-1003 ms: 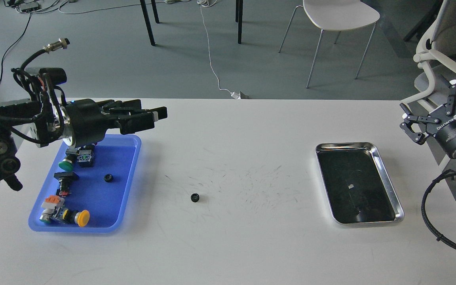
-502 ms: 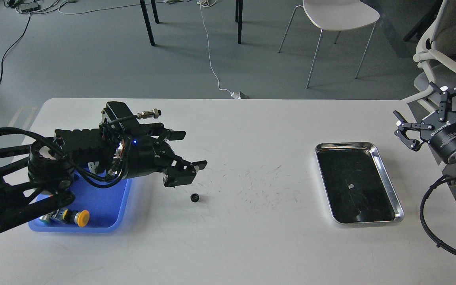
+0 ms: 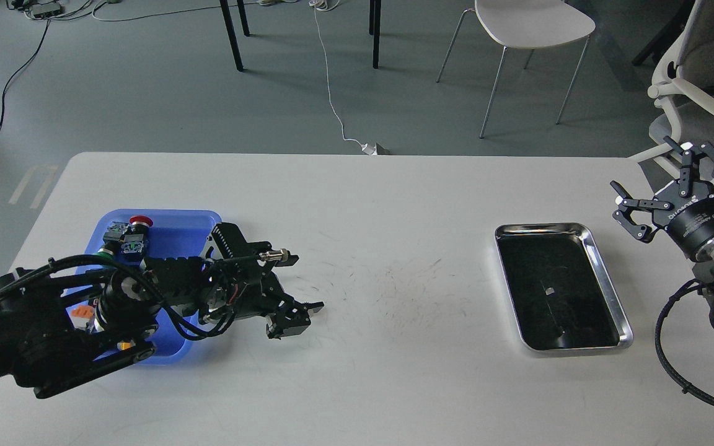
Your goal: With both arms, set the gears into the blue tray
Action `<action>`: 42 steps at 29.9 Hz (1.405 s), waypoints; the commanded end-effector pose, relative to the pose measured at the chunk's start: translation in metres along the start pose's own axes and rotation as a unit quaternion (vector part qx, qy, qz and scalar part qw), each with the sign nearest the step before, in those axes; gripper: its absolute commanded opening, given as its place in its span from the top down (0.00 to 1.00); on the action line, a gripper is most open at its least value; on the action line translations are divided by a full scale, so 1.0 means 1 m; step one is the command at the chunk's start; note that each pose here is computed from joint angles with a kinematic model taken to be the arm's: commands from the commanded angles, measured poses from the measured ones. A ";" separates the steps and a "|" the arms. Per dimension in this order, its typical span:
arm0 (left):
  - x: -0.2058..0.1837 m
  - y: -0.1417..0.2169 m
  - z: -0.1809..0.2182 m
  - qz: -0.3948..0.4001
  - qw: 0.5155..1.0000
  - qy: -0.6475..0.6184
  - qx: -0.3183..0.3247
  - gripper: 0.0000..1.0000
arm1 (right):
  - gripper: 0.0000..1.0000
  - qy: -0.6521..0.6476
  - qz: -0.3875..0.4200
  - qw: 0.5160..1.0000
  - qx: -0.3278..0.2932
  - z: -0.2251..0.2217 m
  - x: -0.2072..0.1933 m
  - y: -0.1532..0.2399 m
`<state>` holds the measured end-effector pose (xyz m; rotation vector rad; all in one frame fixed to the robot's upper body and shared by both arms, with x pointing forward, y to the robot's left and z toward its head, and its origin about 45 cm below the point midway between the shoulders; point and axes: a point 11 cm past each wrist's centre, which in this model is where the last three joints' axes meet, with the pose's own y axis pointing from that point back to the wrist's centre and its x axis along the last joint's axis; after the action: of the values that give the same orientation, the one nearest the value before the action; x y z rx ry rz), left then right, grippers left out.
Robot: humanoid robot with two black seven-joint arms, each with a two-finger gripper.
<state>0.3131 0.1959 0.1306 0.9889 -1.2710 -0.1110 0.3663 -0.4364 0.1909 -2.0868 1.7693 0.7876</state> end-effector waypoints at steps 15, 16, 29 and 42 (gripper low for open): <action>-0.018 -0.018 0.025 -0.002 0.999 0.027 -0.025 0.28 | 0.03 0.003 0.001 1.000 -0.018 0.012 0.000 0.000; -0.019 -0.018 0.025 -0.003 0.999 0.029 -0.023 0.31 | 0.03 0.003 0.001 1.000 -0.017 0.012 0.000 0.000; -0.031 -0.014 0.023 -0.015 0.999 0.036 -0.019 0.70 | 0.03 0.002 -0.002 1.000 -0.018 0.014 -0.002 -0.002; -0.018 0.011 0.002 0.001 1.000 0.023 0.003 0.91 | 0.03 0.002 -0.003 1.000 -0.018 0.013 -0.003 -0.003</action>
<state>0.2939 0.2084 0.1058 1.0015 -1.1927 -0.1087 0.3653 -0.4261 0.1808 -2.1167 1.7631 0.8222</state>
